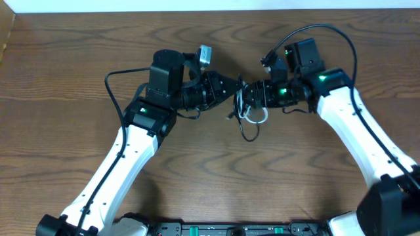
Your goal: Untangle cables
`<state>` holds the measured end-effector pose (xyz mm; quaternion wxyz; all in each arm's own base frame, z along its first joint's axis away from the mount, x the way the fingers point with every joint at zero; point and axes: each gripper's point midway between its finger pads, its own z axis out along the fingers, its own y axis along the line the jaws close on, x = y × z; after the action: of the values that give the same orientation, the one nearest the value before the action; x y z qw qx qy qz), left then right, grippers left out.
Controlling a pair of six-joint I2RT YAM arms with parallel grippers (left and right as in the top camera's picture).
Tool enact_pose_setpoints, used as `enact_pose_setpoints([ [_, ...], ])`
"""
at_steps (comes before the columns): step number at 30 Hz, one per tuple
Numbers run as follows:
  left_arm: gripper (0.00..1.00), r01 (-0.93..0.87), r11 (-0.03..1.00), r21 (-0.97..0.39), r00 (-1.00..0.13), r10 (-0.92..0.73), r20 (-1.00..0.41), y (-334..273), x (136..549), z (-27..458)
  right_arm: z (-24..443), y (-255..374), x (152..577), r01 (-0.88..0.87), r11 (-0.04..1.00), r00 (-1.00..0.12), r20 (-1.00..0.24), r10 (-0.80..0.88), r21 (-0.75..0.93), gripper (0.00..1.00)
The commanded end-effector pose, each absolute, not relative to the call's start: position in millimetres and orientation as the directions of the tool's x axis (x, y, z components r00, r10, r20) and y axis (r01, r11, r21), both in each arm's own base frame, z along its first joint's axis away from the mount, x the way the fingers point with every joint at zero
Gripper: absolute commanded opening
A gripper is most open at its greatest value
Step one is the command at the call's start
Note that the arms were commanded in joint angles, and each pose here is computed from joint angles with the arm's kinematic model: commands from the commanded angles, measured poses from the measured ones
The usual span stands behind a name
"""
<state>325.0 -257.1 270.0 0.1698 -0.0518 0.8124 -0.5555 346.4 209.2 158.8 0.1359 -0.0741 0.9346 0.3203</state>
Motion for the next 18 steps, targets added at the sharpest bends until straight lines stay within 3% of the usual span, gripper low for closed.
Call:
enact_pose_setpoints([
  [1, 0.07, 0.098, 0.326, -0.940, -0.940, -0.281, -0.196, -257, 320, 289, 150, 225, 346, -0.134, 0.755, -0.977, -0.215, 0.009, 0.641, 0.64],
  [4, 0.07, 0.096, 0.332, -0.938, -0.936, -0.291, -0.199, -256, 322, 288, 147, 234, 346, -0.100, 0.736, -0.984, -0.177, 0.027, 0.669, 0.59],
  [8, 0.07, 0.093, 0.340, -0.936, -0.931, -0.304, -0.203, -255, 325, 287, 137, 245, 345, -0.067, 0.736, -0.990, -0.139, 0.037, 0.673, 0.42],
  [18, 0.07, 0.093, 0.340, -0.936, -0.931, -0.304, -0.203, -255, 325, 287, 123, 251, 354, -0.017, 0.749, -0.990, -0.118, 0.082, 0.662, 0.36],
])
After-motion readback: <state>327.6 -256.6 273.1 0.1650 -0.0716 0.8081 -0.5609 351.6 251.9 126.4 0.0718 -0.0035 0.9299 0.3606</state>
